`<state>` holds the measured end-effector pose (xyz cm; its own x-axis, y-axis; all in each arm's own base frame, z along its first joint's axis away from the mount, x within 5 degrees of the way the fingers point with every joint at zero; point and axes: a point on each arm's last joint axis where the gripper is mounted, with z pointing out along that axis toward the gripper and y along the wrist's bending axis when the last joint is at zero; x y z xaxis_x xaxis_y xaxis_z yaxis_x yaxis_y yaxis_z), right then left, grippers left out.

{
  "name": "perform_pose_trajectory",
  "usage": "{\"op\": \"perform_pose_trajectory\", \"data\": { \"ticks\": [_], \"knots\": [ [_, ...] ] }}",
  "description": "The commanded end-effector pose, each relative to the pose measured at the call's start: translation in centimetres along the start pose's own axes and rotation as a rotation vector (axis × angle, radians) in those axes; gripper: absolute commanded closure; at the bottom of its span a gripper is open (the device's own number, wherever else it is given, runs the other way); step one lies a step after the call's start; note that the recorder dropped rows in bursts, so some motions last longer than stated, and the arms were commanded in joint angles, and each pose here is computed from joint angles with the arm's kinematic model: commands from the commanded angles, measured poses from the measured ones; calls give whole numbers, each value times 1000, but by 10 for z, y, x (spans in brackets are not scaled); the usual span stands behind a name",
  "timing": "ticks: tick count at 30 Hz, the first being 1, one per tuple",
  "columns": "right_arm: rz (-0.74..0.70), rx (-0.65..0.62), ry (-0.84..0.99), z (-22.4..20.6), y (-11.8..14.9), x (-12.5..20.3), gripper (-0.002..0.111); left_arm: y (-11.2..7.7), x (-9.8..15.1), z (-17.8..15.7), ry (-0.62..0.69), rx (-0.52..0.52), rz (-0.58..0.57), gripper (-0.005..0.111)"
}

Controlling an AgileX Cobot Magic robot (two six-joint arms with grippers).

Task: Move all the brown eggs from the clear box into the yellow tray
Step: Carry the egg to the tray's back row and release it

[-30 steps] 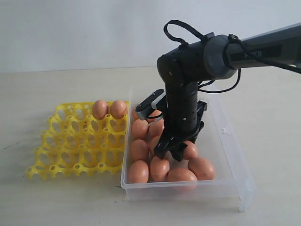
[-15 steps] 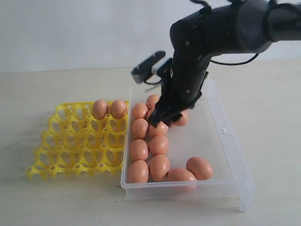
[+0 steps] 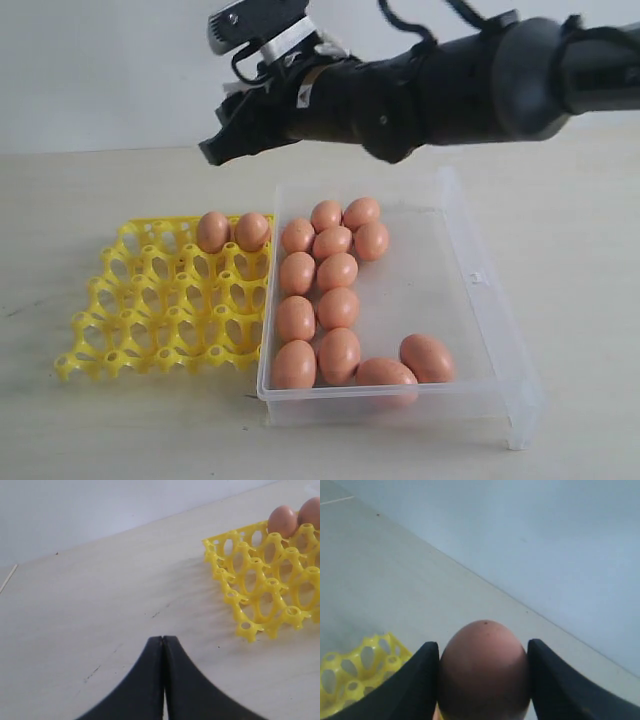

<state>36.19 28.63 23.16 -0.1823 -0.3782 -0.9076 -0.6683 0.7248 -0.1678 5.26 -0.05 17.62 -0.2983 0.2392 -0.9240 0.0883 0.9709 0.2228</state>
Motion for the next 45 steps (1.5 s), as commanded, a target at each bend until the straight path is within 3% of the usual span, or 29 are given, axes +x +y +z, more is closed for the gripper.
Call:
{"op": "perform_pose_trajectory", "data": {
  "ticks": [1,13,21,24,33,36,39,42,45],
  "knots": [
    [-22,-33,-38,33,20,8,108,0,-2,-1,-16,2,-4,107],
    [-30,-110,15,106,69,28,108,0,-2,-1,-16,2,-4,107],
    [-33,-119,60,122,76,44,106,0,-2,-1,-16,2,-4,107],
    [-39,-120,66,123,76,46,98,0,-2,-1,-16,2,-4,107],
    [-42,-128,152,125,78,59,51,0,-2,-1,-16,2,-4,107],
    [-41,-130,172,124,78,59,49,0,-2,-1,-16,2,-4,107],
    [-54,-129,251,100,70,29,50,0,-2,-1,-16,2,-4,107],
    [-83,-114,358,41,52,-30,50,0,-2,-1,-16,2,-4,107],
    [-61,-81,578,-17,27,-54,50,0,-2,-1,-16,2,-4,107]
  ]
}}
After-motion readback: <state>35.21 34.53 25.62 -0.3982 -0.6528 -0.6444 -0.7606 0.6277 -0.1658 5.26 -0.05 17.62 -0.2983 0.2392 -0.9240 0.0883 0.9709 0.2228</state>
